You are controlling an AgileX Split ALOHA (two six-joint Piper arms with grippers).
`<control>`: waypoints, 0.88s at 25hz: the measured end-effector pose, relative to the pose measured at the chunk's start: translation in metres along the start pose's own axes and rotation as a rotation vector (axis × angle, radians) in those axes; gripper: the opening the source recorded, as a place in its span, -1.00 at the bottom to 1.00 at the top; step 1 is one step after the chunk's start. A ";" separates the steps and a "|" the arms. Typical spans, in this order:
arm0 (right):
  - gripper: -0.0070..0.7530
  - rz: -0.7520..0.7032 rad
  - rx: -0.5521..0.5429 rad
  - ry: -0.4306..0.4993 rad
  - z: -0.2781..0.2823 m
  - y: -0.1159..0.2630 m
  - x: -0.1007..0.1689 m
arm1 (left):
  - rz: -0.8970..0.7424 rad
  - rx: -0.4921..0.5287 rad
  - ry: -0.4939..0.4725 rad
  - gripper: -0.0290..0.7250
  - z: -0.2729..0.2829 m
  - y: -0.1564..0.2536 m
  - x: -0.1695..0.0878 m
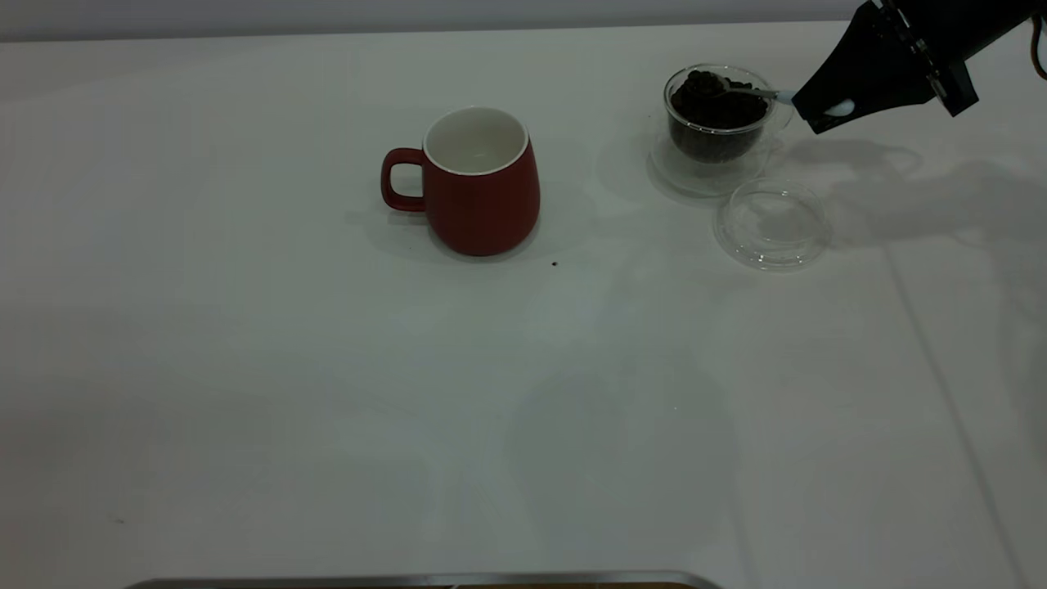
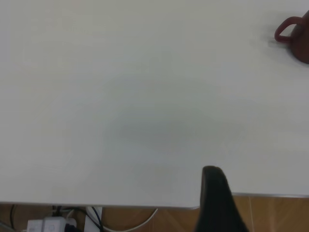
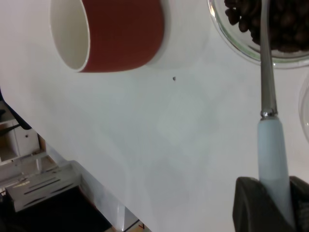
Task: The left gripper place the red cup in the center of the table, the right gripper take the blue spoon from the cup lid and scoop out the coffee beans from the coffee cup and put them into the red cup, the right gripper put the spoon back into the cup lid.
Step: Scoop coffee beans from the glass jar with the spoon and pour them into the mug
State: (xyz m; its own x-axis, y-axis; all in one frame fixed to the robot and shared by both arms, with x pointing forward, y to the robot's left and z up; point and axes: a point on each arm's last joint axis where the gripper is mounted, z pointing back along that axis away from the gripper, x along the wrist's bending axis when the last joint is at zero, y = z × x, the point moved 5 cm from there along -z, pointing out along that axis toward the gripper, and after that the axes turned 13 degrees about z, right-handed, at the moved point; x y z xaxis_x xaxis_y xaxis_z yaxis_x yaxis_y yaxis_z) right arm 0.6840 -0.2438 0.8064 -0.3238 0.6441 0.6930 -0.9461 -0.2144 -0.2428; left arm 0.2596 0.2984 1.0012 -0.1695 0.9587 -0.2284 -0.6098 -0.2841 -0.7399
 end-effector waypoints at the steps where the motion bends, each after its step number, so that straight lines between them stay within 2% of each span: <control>1: -0.68 0.001 -0.006 -0.004 0.000 -0.001 0.000 | 0.000 0.000 0.000 0.45 0.000 0.000 0.000; 22: -0.68 -0.013 -0.043 -0.021 0.005 -0.004 -0.001 | -0.002 0.000 0.000 0.45 0.000 0.000 0.000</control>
State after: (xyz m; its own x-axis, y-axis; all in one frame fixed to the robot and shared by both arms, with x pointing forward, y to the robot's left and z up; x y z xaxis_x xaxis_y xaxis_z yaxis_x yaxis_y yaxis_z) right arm 0.6881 -0.2472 0.8101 -0.3118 0.6310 0.7104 -0.9492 -0.1738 -0.2623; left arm 0.2596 0.2984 1.0012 -0.1682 0.9593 -0.2268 -0.6102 -0.2820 -0.7404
